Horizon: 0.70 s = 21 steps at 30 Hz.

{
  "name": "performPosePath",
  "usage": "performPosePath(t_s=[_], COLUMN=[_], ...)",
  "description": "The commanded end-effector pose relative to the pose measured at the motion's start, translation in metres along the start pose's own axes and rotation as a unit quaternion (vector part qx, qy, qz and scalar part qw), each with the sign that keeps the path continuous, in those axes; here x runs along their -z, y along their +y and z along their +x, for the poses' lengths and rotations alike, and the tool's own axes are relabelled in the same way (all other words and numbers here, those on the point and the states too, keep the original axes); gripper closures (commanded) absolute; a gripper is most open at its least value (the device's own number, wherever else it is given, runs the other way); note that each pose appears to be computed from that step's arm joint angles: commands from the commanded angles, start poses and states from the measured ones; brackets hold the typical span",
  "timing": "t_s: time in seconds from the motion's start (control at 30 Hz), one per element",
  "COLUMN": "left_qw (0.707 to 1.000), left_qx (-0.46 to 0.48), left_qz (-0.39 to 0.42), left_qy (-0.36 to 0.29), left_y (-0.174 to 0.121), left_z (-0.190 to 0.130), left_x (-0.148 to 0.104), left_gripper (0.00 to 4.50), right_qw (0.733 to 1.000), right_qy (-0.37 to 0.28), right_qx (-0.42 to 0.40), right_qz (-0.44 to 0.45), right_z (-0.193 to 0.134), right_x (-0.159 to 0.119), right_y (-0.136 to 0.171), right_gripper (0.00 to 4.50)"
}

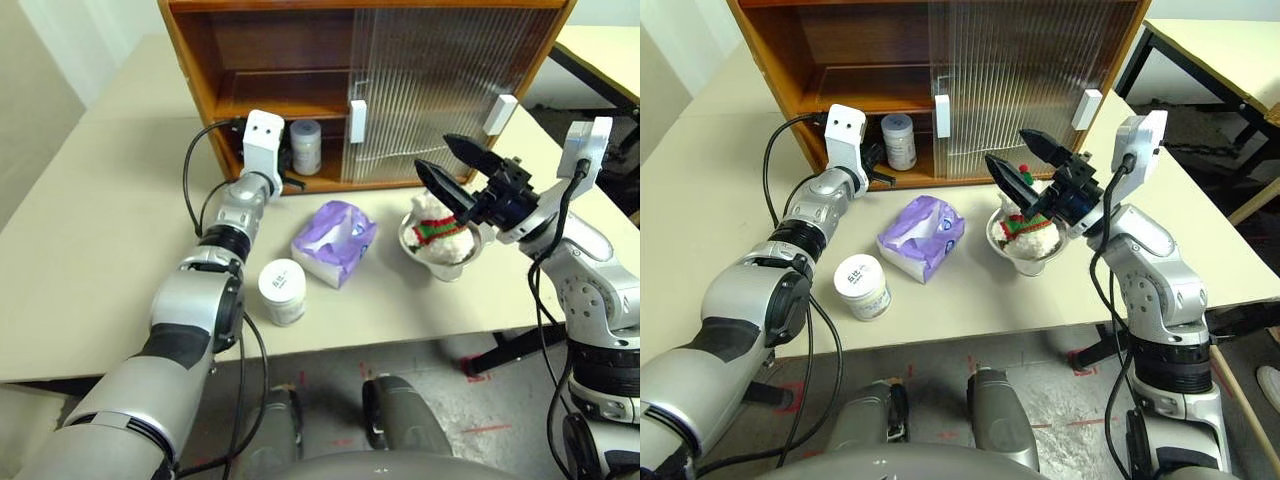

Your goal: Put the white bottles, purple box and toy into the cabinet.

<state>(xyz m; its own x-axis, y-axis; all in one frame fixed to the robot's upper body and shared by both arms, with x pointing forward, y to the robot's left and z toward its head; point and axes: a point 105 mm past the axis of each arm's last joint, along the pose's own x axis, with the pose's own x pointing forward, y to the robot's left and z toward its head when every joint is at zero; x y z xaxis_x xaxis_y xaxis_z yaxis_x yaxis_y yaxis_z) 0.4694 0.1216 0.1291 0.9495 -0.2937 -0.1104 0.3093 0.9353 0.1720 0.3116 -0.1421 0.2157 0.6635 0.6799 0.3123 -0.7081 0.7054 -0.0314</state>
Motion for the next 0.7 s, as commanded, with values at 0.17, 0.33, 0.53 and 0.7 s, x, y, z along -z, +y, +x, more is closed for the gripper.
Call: performPosePath(t_s=[0.17, 0.33, 0.53, 0.7], left_qw=[0.998, 0.997, 0.997, 0.997], left_qx=[0.062, 0.073, 0.072, 0.082], left_qz=[0.026, 0.024, 0.014, -0.001], left_qy=[0.004, 0.003, -0.001, -0.002], left_y=[-0.027, -0.033, -0.023, 0.004], left_z=[0.005, 0.006, 0.004, -0.010], left_x=[-0.005, -0.005, -0.007, 0.001], left_gripper=[4.45, 4.45, 4.45, 4.45], right_qw=[1.000, 1.000, 1.000, 1.000], right_qy=[-0.008, -0.008, -0.005, 0.015], right_qx=[0.008, 0.009, 0.009, 0.000], right_qz=[-0.007, -0.007, -0.007, -0.009], right_z=[-0.006, -0.006, -0.007, -0.012], right_x=[-0.007, -0.007, -0.006, 0.001], right_y=[0.001, 0.001, -0.001, -0.003], right_gripper=[0.00, 0.00, 0.00, 0.00])
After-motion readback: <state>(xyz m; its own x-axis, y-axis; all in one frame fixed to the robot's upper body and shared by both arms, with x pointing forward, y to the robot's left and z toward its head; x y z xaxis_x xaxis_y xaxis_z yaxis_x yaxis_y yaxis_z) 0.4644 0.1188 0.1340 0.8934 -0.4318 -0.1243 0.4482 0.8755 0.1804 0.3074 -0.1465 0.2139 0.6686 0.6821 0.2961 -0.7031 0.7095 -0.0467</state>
